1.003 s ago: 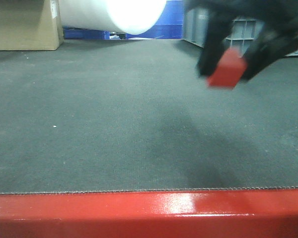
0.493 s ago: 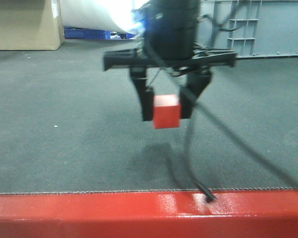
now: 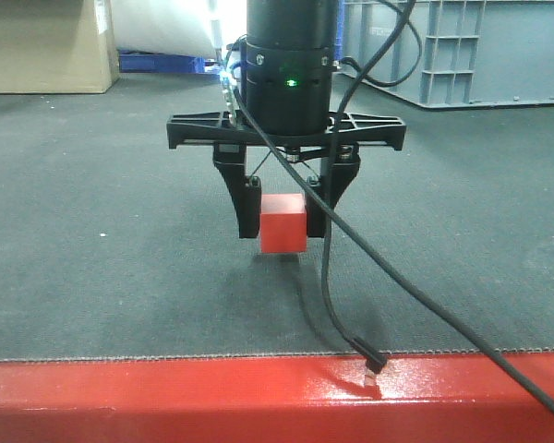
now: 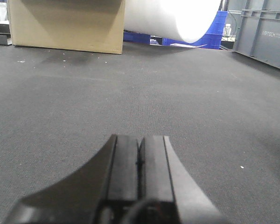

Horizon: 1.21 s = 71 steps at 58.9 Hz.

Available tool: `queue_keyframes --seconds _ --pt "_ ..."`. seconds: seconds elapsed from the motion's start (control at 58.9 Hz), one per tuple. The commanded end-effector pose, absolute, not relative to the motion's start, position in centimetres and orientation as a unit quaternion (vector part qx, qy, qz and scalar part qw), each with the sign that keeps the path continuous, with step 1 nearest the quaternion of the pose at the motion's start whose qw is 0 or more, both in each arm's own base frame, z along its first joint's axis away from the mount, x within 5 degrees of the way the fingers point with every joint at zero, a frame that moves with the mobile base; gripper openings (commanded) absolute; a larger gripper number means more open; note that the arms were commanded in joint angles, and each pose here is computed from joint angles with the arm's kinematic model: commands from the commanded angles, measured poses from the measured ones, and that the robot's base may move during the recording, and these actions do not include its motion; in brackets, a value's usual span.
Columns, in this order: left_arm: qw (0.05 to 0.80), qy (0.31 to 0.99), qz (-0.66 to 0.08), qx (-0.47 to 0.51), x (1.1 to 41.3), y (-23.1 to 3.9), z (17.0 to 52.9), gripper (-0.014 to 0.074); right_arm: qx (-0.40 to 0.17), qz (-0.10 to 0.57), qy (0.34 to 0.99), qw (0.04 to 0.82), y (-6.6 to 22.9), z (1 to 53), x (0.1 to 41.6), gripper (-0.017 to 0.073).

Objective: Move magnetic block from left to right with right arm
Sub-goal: 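Open the right gripper to release the cube and raise it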

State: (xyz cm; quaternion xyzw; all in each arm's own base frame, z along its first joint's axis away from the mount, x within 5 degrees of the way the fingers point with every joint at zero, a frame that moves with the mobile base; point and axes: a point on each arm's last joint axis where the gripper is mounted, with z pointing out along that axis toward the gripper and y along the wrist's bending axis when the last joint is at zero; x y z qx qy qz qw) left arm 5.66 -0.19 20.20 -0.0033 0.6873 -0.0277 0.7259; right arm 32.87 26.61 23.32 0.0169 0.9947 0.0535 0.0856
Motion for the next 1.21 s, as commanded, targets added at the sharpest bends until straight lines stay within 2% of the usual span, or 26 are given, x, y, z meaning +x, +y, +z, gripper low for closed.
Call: queue_keyframes --seconds 0.0,0.238,0.289,0.374,0.442,0.493,0.816,1.104,1.189 --pt "0.754 0.656 -0.032 -0.003 5.6 -0.2 20.7 -0.0116 0.018 0.091 0.987 0.130 26.5 26.8 32.8 0.0307" --pt "0.754 0.656 -0.032 -0.003 5.6 -0.2 20.7 -0.0115 0.018 0.092 0.987 0.130 26.6 26.8 32.8 0.0312" --pt "0.754 0.656 -0.032 -0.003 5.6 -0.2 20.7 -0.0116 0.018 0.091 0.987 0.130 26.5 26.8 32.8 0.0335" --pt "0.754 0.656 -0.032 -0.003 5.6 -0.2 20.7 -0.0116 0.018 0.090 0.987 0.129 26.5 26.8 32.7 0.0444" --pt "0.754 0.656 -0.032 -0.003 5.6 -0.2 20.7 -0.0116 0.020 0.088 0.988 0.129 26.5 26.8 32.7 0.0582" --pt "0.754 0.656 -0.032 -0.003 5.6 -0.2 20.7 -0.0116 0.021 0.086 0.988 0.130 26.5 26.8 32.8 0.0647" --pt "0.754 0.656 -0.032 -0.003 5.6 -0.2 20.7 -0.0116 0.020 0.089 0.987 0.135 26.4 27.0 32.8 0.0632" --pt "0.754 0.656 -0.032 -0.003 5.6 -0.2 20.7 -0.0116 0.012 0.116 0.973 0.197 24.8 32.0 31.3 0.0630" --pt "0.754 0.656 -0.032 -0.003 5.6 -0.2 20.7 -0.0116 -0.003 0.126 0.968 0.216 24.2 33.3 30.6 0.0584"
